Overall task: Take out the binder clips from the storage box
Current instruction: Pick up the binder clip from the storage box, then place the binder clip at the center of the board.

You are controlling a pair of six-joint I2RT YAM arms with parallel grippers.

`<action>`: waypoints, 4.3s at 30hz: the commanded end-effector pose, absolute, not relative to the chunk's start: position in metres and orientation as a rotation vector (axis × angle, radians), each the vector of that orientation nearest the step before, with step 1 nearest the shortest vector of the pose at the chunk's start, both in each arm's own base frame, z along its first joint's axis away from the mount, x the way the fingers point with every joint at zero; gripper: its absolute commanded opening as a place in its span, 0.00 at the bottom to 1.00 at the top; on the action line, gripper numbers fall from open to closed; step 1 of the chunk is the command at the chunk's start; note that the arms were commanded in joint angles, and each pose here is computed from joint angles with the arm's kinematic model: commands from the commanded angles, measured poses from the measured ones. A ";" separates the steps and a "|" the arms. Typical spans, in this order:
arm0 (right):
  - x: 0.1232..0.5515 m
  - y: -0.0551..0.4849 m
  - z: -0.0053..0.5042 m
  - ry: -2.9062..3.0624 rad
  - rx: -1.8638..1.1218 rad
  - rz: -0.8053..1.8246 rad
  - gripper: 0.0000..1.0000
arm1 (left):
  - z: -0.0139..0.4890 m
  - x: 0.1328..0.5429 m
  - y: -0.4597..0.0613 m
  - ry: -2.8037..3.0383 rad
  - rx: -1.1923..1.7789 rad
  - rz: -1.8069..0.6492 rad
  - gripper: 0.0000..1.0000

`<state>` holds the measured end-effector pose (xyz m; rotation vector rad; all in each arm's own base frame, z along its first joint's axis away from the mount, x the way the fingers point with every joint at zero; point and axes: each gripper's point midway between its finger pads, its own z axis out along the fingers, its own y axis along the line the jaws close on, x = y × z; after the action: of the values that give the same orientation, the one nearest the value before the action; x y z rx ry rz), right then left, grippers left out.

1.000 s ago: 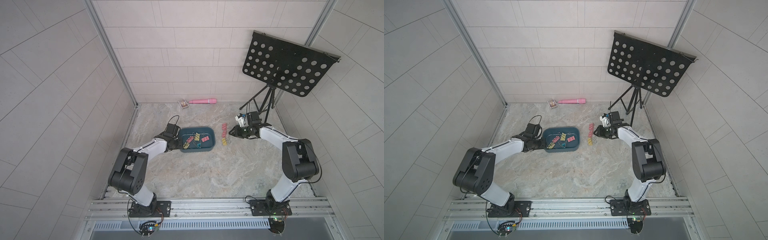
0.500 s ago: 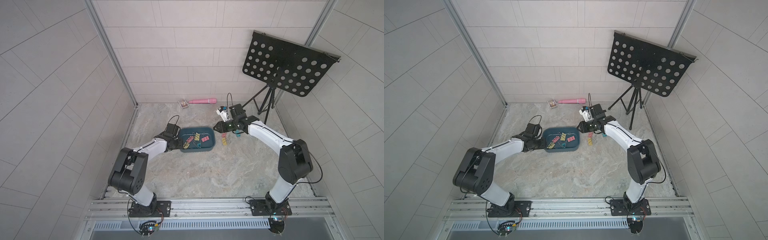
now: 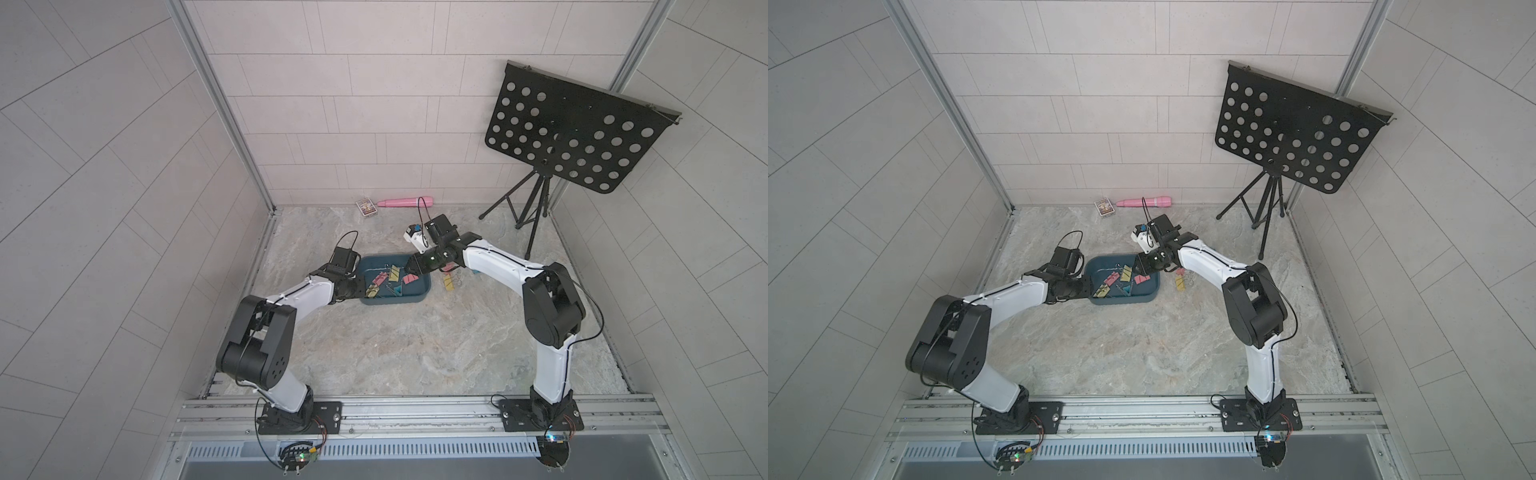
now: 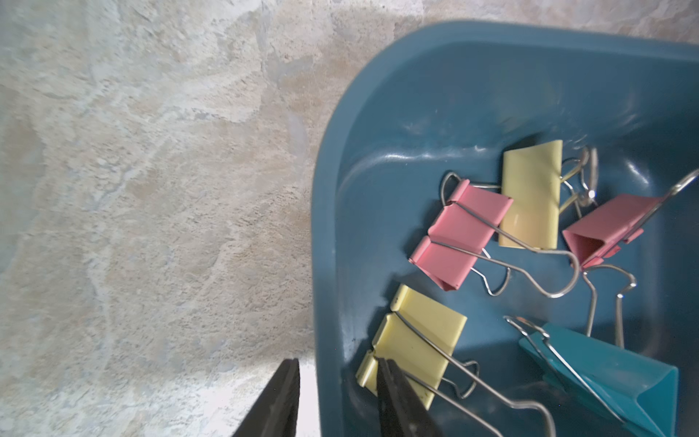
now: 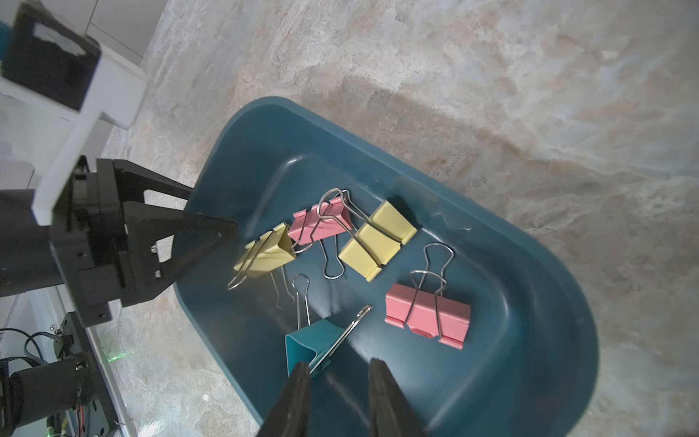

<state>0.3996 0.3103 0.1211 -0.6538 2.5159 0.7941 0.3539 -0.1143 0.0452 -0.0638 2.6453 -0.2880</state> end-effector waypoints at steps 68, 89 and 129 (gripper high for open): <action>0.436 0.316 0.076 2.590 -0.777 0.530 0.15 | 0.047 0.345 -0.109 2.654 -0.079 -0.280 0.42; 0.427 0.302 0.157 2.395 -0.621 0.800 0.07 | 0.047 0.345 -0.108 2.657 -0.079 -0.270 0.42; 0.379 0.167 0.144 2.273 -0.067 0.829 0.06 | 0.047 0.346 -0.110 2.655 -0.083 -0.287 0.42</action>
<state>0.3746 0.1706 0.1331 -0.1185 2.3393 0.8380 0.3507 -0.1135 0.0468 -0.0637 2.6433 -0.2904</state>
